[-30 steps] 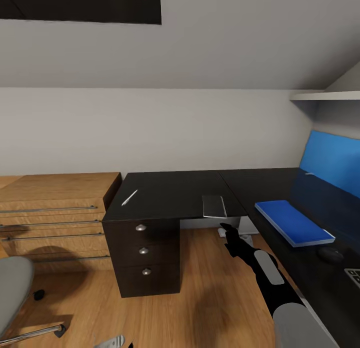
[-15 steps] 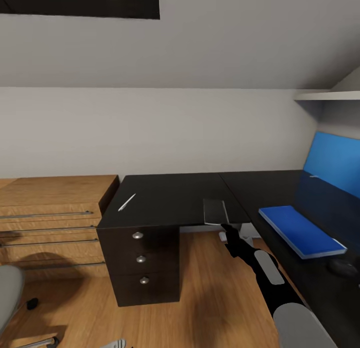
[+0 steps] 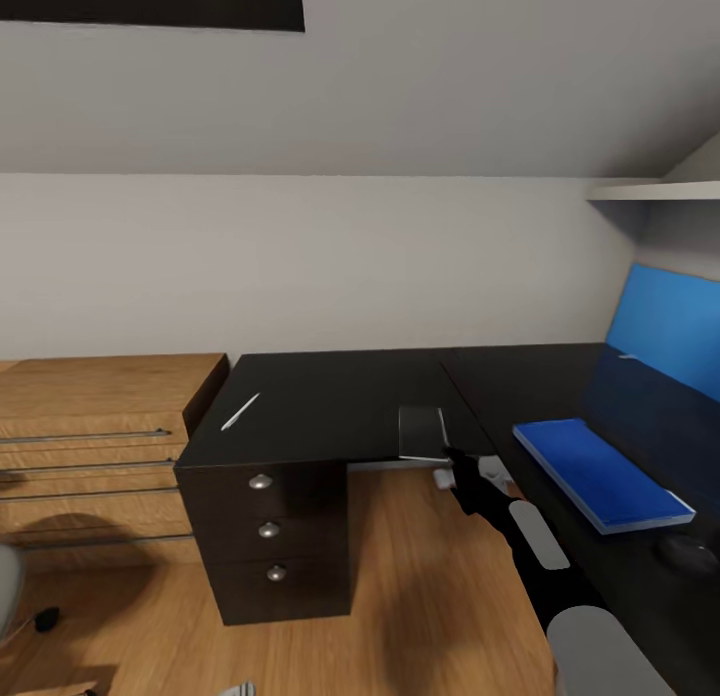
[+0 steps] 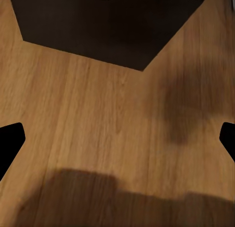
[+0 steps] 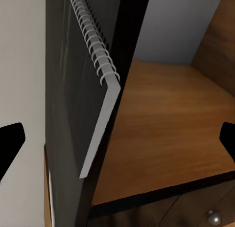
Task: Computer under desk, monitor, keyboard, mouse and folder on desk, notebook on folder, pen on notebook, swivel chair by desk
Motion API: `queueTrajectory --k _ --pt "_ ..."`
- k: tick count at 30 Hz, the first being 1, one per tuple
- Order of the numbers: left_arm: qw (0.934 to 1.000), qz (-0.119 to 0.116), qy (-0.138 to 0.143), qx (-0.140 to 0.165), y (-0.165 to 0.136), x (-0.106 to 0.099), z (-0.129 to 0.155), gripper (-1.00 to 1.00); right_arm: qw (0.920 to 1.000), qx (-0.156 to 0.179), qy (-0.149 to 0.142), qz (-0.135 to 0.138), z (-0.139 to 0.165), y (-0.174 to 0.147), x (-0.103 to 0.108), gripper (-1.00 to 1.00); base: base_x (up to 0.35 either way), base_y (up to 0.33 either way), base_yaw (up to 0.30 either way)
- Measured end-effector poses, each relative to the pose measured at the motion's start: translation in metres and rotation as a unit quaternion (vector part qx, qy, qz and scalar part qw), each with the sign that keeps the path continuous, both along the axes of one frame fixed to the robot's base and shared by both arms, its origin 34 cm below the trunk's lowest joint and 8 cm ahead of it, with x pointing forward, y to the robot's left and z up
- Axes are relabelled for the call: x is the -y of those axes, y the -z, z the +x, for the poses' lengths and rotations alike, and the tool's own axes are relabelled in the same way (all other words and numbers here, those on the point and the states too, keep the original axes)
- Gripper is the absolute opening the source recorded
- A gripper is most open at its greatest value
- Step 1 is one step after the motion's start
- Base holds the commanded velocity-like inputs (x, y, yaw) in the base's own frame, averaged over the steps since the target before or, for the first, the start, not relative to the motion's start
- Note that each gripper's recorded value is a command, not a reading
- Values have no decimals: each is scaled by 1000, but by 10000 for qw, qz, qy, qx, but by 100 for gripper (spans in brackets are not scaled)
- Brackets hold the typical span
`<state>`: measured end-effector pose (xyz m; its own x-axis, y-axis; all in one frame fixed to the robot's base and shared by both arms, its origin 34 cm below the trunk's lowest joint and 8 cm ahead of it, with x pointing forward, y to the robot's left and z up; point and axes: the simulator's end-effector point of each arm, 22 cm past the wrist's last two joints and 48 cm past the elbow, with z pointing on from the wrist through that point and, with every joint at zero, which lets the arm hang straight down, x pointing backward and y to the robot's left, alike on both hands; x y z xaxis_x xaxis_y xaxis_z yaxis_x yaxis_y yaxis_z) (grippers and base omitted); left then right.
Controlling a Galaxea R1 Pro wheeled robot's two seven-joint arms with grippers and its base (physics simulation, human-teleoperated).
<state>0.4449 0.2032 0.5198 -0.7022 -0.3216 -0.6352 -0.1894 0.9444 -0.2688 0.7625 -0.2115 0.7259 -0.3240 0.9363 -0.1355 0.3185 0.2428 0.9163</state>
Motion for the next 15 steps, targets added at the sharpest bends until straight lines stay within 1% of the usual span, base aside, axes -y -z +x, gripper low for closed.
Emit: queueTrajectory --k 4,15 --pt "10000 -8 2 4 0 0 0 100 10000 12 58 -14 1 0 3 100 135 -3 0" --pt "10000 -11 -28 19 0 -1 2 100 10000 15 75 -15 1 2 3 100 7 0 0"
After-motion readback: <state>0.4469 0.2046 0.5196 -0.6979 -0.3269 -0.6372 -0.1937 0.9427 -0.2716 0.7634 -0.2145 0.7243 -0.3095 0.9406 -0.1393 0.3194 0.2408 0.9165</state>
